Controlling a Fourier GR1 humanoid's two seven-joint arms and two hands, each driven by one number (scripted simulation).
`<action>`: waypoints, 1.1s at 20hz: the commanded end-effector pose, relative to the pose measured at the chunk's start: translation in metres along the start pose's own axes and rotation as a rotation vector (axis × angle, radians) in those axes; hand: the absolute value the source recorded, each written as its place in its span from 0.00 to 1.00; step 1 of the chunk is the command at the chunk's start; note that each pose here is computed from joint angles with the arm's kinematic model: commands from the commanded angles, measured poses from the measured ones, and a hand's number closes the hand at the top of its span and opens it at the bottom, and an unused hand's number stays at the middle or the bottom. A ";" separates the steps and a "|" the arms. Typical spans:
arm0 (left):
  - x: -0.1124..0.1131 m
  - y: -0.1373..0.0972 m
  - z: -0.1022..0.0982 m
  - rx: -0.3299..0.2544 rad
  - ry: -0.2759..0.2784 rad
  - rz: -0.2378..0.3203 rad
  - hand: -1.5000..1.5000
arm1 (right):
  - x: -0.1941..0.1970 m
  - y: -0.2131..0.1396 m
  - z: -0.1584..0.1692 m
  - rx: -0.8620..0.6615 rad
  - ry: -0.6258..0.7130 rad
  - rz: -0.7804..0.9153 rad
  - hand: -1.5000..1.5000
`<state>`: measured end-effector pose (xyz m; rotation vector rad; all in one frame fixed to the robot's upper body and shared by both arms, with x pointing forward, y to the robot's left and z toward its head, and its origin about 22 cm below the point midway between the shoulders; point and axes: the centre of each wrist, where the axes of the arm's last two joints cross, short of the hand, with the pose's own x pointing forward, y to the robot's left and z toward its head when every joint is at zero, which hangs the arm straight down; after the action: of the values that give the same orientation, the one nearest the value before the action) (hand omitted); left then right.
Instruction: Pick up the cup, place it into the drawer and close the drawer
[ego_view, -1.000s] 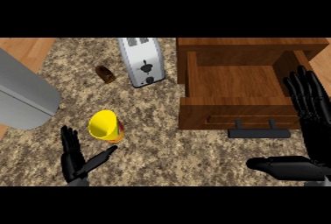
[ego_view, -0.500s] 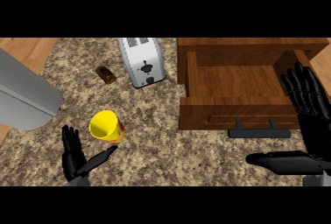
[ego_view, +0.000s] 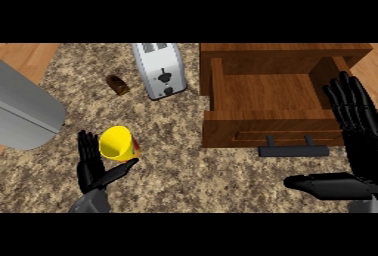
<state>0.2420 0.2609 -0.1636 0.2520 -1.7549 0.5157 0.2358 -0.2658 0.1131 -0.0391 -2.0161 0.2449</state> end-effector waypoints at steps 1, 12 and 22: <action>-0.003 -0.015 0.001 -0.050 -0.055 0.114 1.00 | -0.019 -0.002 0.008 -0.005 0.001 -0.022 0.00; 0.002 -0.013 -0.019 -0.197 -0.049 0.290 1.00 | 0.000 0.001 0.001 -0.010 0.024 0.019 0.00; 0.028 0.015 -0.061 -0.368 -0.151 0.281 1.00 | -0.005 0.006 0.005 0.005 0.005 0.012 0.00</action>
<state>0.2759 0.3062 -0.1343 -0.1025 -1.8432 0.3880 0.2358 -0.2640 0.1085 -0.0455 -2.0157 0.2556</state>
